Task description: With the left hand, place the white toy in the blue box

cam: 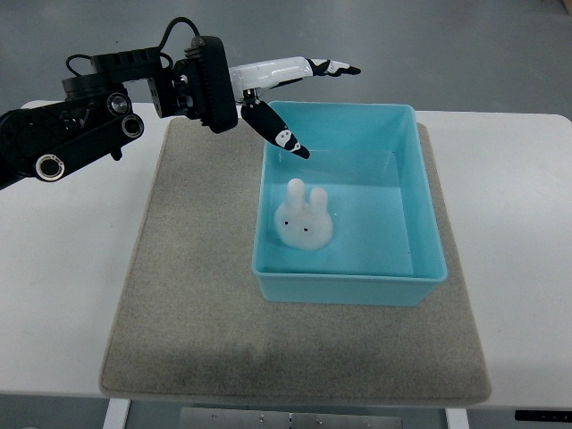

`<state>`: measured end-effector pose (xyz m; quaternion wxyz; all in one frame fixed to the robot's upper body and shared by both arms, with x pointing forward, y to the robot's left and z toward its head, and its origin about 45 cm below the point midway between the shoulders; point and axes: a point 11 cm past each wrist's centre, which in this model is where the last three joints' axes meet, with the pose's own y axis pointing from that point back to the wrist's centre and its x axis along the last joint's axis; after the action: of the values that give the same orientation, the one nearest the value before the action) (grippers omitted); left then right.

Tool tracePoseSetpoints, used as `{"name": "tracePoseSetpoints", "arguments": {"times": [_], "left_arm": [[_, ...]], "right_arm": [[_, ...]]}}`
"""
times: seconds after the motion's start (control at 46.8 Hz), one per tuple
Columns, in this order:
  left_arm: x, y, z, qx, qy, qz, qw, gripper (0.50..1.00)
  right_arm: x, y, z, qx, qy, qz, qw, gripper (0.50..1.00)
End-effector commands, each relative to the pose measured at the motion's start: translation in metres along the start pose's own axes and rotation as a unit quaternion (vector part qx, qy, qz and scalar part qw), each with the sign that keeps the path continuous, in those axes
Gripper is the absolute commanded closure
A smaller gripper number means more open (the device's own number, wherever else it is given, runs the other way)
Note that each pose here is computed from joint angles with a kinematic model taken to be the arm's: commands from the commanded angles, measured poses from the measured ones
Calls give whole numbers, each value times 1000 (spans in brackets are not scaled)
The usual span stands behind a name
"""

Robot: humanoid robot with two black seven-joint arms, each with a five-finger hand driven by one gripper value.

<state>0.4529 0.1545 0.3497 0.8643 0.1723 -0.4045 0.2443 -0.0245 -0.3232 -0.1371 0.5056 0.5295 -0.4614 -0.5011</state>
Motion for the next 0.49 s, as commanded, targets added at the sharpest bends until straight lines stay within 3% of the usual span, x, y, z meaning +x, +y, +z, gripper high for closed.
{"name": "tracePoseSetpoints", "arguments": {"times": [0.0, 0.257, 0.471], "left_arm": [[19, 11, -3, 1, 45, 35, 998, 506], [69, 61, -29, 15, 178, 148, 973, 506], [94, 109, -67, 99, 296, 223, 924, 506]], "right_arm": [[0, 0, 0, 0, 0, 0, 1000, 564], [0, 0, 0, 0, 0, 0, 1000, 564], [0, 0, 0, 0, 0, 0, 1000, 564]]}}
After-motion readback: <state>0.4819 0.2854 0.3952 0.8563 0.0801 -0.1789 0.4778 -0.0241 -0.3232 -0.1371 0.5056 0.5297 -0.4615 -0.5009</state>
